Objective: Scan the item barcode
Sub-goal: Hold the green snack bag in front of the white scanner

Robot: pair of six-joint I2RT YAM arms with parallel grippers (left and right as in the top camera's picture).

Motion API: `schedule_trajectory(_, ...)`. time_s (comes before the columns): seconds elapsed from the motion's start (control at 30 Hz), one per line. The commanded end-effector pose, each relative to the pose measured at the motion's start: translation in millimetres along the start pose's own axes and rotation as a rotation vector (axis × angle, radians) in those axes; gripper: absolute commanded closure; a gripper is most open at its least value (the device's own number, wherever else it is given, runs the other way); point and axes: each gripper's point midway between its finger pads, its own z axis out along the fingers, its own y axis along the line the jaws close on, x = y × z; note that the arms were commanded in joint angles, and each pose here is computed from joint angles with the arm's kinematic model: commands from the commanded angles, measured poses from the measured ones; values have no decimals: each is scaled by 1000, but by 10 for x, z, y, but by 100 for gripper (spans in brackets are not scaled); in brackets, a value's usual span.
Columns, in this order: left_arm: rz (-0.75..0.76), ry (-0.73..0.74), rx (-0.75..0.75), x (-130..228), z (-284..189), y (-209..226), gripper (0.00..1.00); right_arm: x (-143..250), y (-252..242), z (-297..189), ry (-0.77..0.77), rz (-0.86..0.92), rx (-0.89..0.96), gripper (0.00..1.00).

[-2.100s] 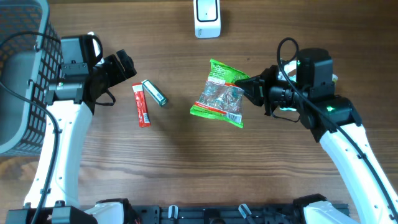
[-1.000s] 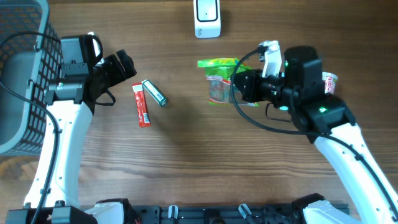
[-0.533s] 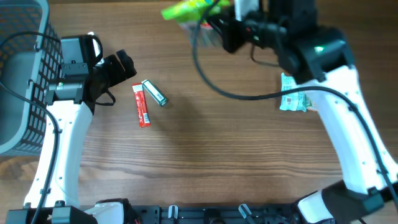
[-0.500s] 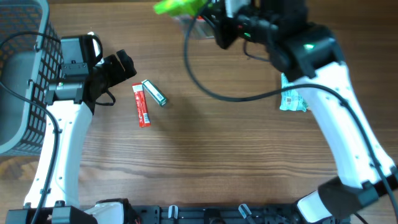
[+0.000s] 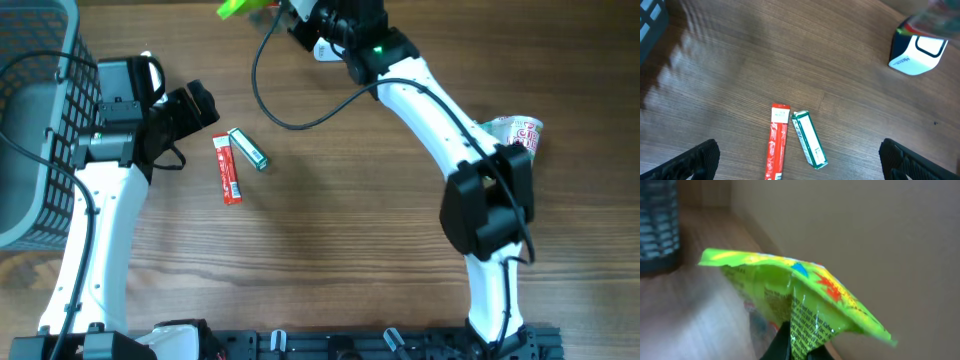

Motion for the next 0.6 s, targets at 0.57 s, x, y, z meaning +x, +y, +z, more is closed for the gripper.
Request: schedule_trajectory(0.57, 3, -6, -7, -22, 3, 17, 0, 656, -697, 160, -314, 61, 100, 96)
